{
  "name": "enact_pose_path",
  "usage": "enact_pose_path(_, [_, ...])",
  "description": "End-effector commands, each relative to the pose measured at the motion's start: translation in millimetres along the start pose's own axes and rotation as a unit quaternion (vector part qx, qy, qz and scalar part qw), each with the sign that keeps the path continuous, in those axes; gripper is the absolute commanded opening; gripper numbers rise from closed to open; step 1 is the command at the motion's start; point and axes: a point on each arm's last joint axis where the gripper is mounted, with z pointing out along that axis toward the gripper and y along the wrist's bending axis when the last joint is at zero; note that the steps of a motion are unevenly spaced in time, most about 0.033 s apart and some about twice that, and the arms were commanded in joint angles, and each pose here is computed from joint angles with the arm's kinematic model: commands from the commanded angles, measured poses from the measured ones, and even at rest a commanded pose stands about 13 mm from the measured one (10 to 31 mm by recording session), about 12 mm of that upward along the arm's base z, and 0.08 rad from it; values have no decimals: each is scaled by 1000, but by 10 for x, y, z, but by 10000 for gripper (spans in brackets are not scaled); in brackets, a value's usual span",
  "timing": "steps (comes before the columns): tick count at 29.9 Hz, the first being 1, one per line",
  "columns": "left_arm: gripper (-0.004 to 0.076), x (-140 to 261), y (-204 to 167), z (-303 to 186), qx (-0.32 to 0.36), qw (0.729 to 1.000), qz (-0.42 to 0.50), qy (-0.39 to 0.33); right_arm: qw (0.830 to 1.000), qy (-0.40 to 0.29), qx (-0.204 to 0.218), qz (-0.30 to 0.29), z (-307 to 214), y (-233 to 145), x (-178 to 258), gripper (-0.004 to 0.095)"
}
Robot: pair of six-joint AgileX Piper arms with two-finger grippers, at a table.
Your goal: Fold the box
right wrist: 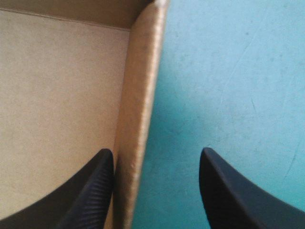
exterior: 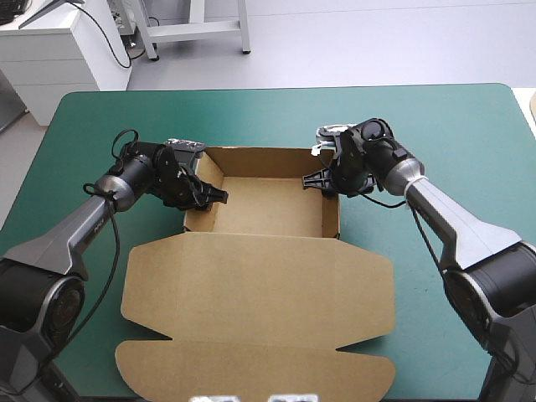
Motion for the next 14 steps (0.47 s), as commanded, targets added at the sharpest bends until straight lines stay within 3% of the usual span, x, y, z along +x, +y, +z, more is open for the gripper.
enact_pose_path(1, [441,-89,-39,-284,2,999,6,-43,998,-64,6,-10,-393,-46,-131,523])
enact_pose_path(8, [441,-243,-89,-675,3,999,16,-34,995,-94,0,-25,-731,-29,-266,517])
enact_pose_path(14, [441,-368,-99,-1102,-17,998,44,-44,997,-77,7,-24,-837,-43,-254,511])
